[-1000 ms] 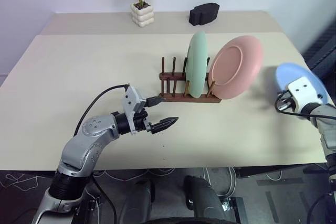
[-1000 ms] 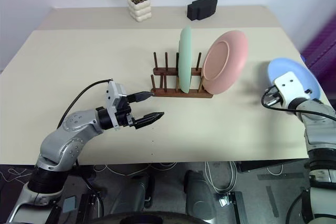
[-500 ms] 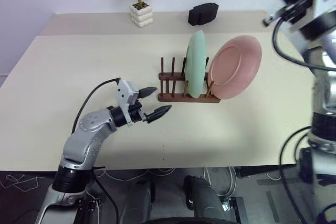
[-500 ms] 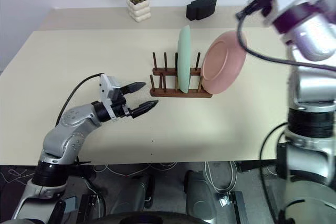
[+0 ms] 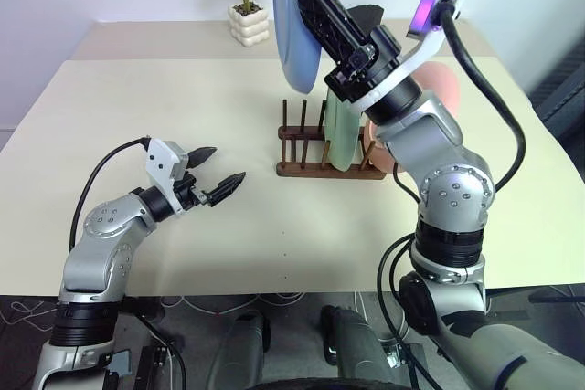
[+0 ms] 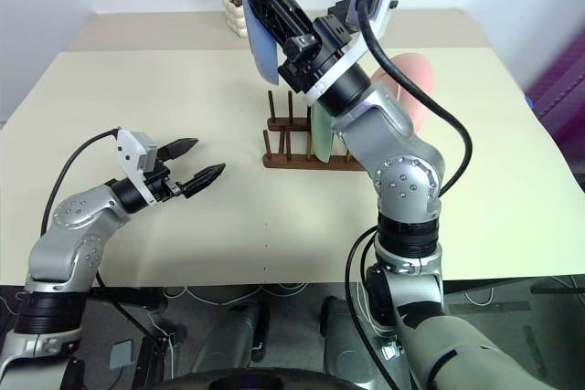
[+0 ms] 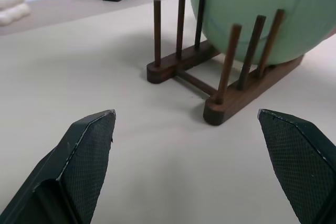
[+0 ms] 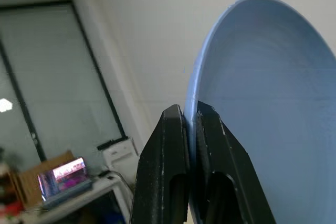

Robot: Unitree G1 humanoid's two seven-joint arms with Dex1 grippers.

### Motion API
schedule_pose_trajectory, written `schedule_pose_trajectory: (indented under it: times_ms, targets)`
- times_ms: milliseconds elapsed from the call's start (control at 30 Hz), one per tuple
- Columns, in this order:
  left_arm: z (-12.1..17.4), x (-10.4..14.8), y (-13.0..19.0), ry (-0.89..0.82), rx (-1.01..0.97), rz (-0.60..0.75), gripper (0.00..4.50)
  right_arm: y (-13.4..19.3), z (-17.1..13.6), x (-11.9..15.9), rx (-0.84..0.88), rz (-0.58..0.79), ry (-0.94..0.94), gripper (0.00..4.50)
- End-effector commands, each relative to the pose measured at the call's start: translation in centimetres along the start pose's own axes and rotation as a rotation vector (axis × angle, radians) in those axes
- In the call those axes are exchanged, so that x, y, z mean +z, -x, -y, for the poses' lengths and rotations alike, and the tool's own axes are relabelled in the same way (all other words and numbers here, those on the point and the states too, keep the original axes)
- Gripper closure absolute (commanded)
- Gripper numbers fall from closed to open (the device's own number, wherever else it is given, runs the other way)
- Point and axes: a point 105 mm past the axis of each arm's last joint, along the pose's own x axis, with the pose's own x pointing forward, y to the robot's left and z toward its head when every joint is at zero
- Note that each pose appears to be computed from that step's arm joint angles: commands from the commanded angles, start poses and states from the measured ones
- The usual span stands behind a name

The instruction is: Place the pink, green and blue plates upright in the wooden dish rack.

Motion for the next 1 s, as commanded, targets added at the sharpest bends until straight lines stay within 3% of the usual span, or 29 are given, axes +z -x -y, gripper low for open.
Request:
schedule_pose_trajectory:
  times_ms: [33,333,967,1000]
  targets:
    - [-0.2,1.4,0.3,-0.045,0.009,0.036,0.00,0.1,-0.6,-0.7,-0.007,-0.021,-0.037,4.46]
    - [-0.1,1.3,0.1,-0.042,-0.001,0.033,0.00,0.8,0.8,-2.8,-0.138,-0.067,-0.141,4.46]
    - [0.6,1.6,-0.1,-0.031,-0.032,0.051,0.00,1.6,3.4,-3.9,-0.304,-0.080,-0.215,4.46]
    - [0.6,1.5,-0.1,-0.030,-0.033,0.050,0.00,1.6,3.5,-3.9,-0.307,-0.082,-0.216,4.15]
